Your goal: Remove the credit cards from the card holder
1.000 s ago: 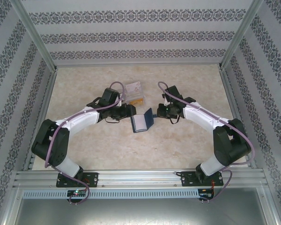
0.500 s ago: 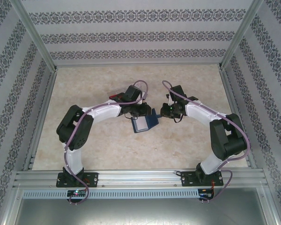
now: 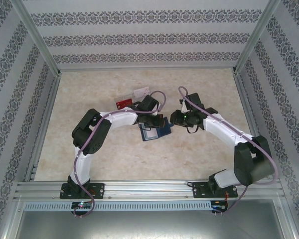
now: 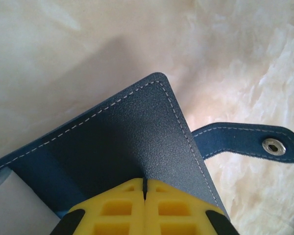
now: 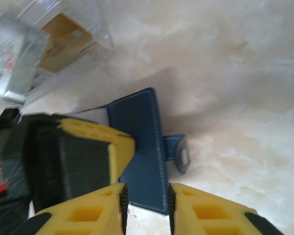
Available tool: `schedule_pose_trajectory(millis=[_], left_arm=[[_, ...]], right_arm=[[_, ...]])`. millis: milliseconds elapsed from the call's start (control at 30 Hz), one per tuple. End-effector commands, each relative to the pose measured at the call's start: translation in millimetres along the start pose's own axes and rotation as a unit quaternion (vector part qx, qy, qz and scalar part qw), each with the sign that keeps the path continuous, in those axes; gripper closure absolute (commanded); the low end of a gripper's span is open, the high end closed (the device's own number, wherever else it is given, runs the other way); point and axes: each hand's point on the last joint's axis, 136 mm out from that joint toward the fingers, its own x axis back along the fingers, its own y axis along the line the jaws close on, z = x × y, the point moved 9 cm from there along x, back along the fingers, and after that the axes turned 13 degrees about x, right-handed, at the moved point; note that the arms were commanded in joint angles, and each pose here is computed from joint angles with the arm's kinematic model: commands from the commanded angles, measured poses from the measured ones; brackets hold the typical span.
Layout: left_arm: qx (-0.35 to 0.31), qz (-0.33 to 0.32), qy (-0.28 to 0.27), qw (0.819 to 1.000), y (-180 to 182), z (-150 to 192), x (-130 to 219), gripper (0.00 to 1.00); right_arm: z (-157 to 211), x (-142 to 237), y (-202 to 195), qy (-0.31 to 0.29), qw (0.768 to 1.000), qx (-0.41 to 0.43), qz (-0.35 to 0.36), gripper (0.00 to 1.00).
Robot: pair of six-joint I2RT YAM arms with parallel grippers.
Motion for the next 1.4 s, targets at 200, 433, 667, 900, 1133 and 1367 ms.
schedule_pose_trajectory(millis=[200, 433, 667, 900, 1133, 1367], left_arm=[[0.003, -0.049, 0.031, 0.998, 15, 12, -11, 1.00], [0.007, -0.027, 0.020, 0.999, -7, 6, 14, 1.00], [0.045, -0.042, -0.012, 0.998, -7, 1, 48, 0.94], [0.090, -0.101, -0.052, 0.989, 19, 5, 83, 0.67], [0.152, -0.097, -0.040, 0.983, 47, 10, 85, 0.47], [0.166, -0.112, -0.034, 0.979, 55, 11, 80, 0.41]], right_arm=[[22, -40, 5, 0.028, 0.998, -0.052, 0.001, 0.88], [35, -61, -4, 0.052, 0.996, -0.073, 0.010, 0.90], [37, -67, -3, 0.060, 0.996, -0.072, -0.013, 0.89], [38, -72, -2, 0.067, 0.996, -0.063, -0.016, 0.83], [39, -80, -3, 0.081, 0.995, -0.057, -0.002, 0.80], [40, -84, -5, 0.091, 0.994, -0.054, 0.013, 0.80]])
